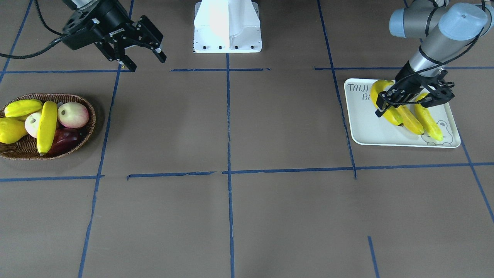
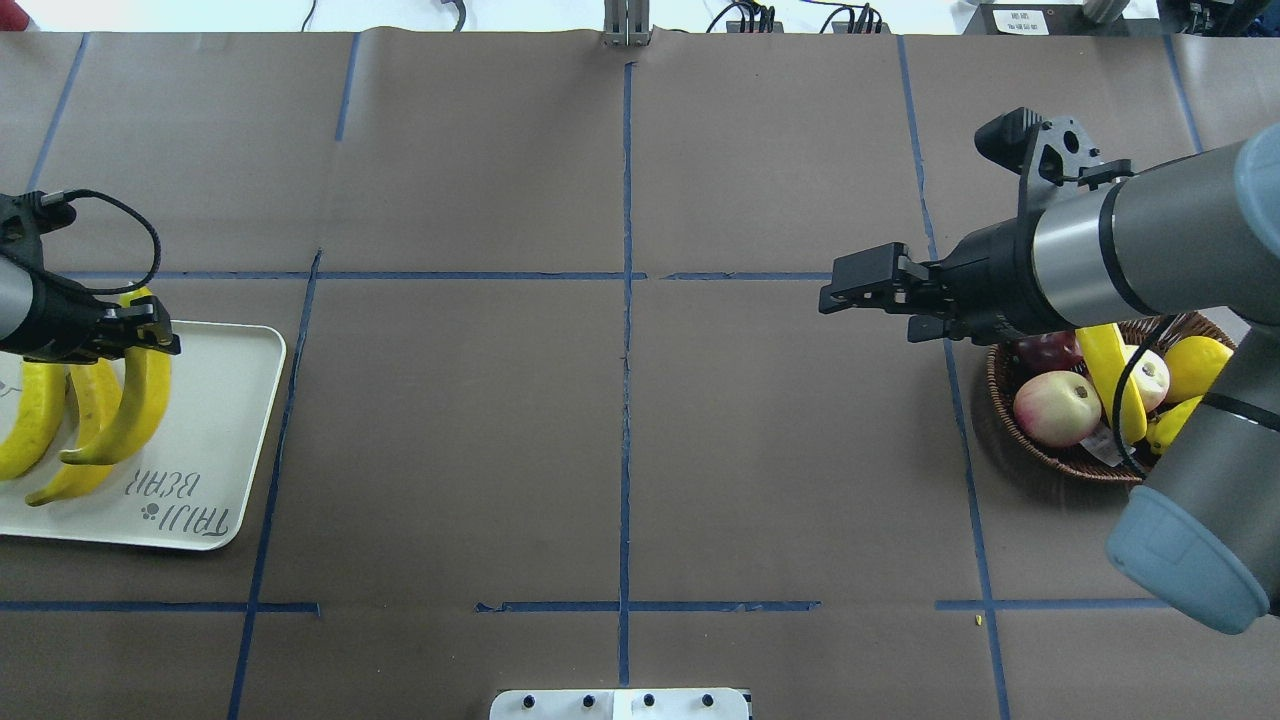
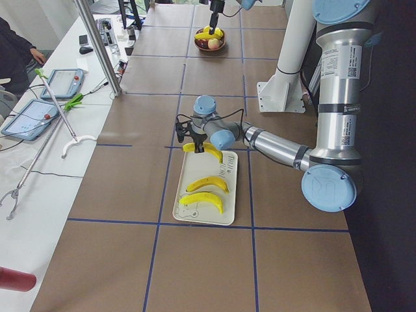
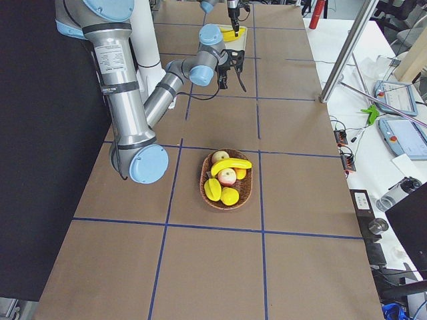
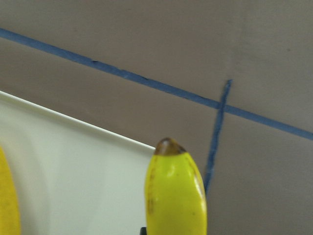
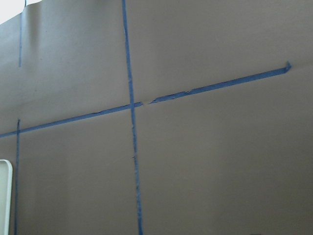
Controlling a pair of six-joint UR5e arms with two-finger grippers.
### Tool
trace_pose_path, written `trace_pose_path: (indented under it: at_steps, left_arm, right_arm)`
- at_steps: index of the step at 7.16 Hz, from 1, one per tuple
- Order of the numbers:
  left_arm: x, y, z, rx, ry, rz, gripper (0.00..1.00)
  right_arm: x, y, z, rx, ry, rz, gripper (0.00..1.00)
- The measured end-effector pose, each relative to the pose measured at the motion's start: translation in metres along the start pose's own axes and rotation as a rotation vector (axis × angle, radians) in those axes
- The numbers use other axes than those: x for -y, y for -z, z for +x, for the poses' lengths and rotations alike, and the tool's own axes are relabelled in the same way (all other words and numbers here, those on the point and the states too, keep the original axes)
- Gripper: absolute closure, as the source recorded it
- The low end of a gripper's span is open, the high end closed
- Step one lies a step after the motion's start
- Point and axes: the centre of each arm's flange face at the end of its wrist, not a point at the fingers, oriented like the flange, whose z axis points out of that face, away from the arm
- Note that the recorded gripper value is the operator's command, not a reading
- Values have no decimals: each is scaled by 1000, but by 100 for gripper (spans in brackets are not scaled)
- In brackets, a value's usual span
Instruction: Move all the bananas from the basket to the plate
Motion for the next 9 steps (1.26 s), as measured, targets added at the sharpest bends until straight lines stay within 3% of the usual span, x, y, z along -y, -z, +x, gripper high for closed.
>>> trace_pose_path:
  at_steps: [1, 4, 7, 9]
  left_arm:
    - [-3, -5, -21, 41, -25, 11, 1]
    - [-5, -14, -49, 104, -34, 43, 0]
    - [-5, -14, -48, 92, -42, 54, 0]
    - [-5, -12, -45, 71, -52, 61, 0]
  right_arm:
    - [3, 1, 30, -48, 28, 3, 0]
    - [26, 13, 118, -194, 162, -14, 0]
    - [74, 14, 185, -384, 350, -79, 0]
    - [88, -5, 218, -464, 370, -122, 0]
